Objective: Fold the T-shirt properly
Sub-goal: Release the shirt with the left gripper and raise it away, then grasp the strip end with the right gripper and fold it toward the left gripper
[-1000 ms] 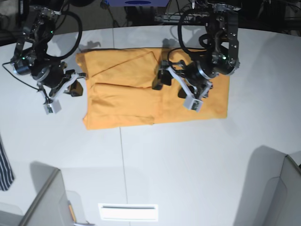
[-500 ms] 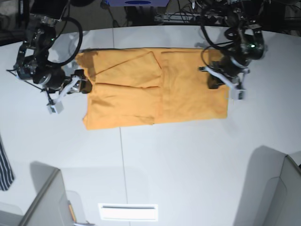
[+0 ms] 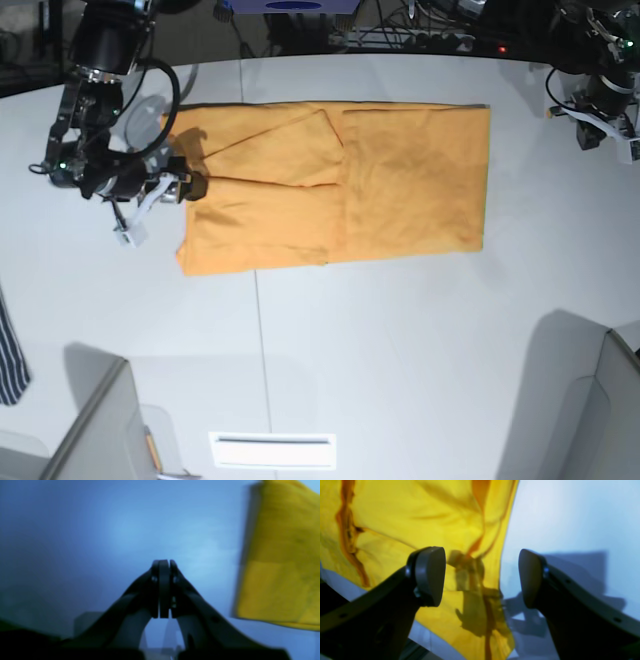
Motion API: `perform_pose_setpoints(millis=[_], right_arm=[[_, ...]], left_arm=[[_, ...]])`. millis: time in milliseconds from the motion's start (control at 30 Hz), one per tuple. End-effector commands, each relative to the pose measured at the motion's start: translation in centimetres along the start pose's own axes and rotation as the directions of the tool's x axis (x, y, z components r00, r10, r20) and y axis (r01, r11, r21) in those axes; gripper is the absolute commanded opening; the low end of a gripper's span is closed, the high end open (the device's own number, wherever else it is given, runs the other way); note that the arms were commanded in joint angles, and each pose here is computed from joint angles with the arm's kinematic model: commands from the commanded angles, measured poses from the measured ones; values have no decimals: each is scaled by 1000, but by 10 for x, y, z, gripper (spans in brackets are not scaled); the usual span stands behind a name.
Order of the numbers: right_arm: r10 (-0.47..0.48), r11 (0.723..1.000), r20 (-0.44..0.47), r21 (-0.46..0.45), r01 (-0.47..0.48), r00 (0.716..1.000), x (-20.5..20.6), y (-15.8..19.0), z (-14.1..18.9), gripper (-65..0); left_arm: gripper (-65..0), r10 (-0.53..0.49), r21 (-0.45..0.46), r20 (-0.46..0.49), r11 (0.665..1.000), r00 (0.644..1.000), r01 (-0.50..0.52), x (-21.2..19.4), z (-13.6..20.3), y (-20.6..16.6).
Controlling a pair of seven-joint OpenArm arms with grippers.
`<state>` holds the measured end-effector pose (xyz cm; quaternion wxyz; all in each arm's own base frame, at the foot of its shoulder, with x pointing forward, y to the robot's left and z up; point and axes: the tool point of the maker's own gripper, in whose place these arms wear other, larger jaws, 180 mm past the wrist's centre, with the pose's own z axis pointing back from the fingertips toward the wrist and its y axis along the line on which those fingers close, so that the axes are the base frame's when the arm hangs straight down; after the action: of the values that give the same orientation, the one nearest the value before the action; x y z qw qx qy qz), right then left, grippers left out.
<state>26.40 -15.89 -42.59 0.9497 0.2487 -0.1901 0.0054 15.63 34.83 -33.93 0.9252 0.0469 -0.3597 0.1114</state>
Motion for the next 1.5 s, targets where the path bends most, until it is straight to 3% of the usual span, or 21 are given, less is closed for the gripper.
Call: perform_pose_setpoints(millis=[0,100,267,400,600,767,833,1067,1200,1333,1467], right_arm=[[11,1000,34,-5,-10,999,16,-3,5,-231],[6,1000,20,25,-7,1000,13,-2,-1,-231],[-27,988,19,155,24,999,2,16,-10,-233],[-45,986,-10,160,46,999,-10,17,-14,-233],[9,982,-65,189,3,998,-22,36,-26,-233],[-44,979,-63,195,56,997,-24,32,-30,-243],[-53,978,-70,200,66,996,-22,32,-33,-311],[-83,973,-51,213,92,995,-14,32,-40,-650],[-76,974,-41,210,83,996,-8,30,-39,-650],[-118,975,-26,185,121,993,0,30,-35,-650],[-169,977,45,143,161,985,17,36,-22,-650]], left_arm=[[-650,-32,-3,50,999,998,32,16,4,2],[-650,-39,0,51,999,998,39,18,4,4],[-650,-38,-1,50,999,998,38,18,4,3],[-650,-36,-2,58,999,998,36,20,3,3],[-650,-59,-45,47,997,997,61,20,-4,-13],[-650,-64,-62,41,996,997,66,18,-7,-19],[-650,-64,-63,43,996,997,66,19,-7,-19],[-650,-82,-33,36,996,996,83,21,-9,-15],[-650,-157,25,-28,987,987,158,15,-18,-11],[-650,-172,-9,-89,985,981,172,2,-41,-23],[-650,-160,-67,-115,986,980,153,-5,-59,-39]])
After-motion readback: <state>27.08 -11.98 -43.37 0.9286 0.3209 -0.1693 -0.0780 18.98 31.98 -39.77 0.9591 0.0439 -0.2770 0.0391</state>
